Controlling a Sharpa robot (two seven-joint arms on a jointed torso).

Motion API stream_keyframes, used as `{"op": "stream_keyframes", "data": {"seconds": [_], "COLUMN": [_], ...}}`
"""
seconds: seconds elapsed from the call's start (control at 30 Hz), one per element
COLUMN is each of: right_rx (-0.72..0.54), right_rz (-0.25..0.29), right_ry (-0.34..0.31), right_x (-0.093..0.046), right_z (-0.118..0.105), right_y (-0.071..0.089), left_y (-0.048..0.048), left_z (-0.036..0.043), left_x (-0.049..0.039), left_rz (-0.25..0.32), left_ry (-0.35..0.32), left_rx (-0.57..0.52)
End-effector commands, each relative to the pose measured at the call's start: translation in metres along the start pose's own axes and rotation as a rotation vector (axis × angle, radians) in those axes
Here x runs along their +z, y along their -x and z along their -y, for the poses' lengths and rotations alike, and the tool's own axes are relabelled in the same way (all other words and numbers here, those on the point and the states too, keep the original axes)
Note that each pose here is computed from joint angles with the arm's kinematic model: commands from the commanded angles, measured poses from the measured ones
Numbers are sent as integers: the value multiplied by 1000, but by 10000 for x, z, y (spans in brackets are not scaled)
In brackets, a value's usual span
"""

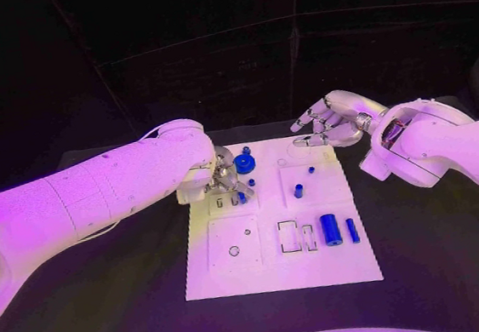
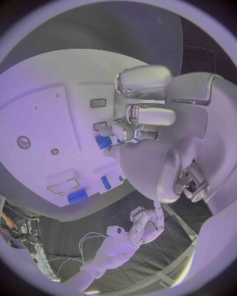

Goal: Assemble the parts on the task board

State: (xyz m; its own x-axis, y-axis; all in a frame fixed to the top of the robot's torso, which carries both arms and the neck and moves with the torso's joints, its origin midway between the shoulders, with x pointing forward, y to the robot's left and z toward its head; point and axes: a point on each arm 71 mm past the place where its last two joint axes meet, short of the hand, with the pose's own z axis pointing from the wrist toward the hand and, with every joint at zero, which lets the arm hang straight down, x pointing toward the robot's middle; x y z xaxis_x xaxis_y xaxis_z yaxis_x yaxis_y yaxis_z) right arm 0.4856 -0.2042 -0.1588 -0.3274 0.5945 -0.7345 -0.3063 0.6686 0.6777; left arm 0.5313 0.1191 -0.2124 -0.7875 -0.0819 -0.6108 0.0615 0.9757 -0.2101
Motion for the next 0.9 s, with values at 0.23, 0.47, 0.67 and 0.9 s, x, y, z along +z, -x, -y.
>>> {"op": "stream_keyframes", "data": {"seconds": [0.23,0.47,0.67,0.9], "right_rx": [-3,-4,-10,-12], "right_rz": [-7,-6,-6,-4], "right_ry": [3,0,0,0], "right_x": [12,17,24,28], "right_z": [-10,1,5,11], "right_y": [0,4,5,8], "left_y": [13,-7,-13,-26], "left_z": [6,6,-37,-126], "left_x": [-7,-21,-47,-108], "left_rz": [16,16,39,96], "left_ry": [-30,-50,-59,-69], "left_rx": [-15,-28,-50,-96]}}
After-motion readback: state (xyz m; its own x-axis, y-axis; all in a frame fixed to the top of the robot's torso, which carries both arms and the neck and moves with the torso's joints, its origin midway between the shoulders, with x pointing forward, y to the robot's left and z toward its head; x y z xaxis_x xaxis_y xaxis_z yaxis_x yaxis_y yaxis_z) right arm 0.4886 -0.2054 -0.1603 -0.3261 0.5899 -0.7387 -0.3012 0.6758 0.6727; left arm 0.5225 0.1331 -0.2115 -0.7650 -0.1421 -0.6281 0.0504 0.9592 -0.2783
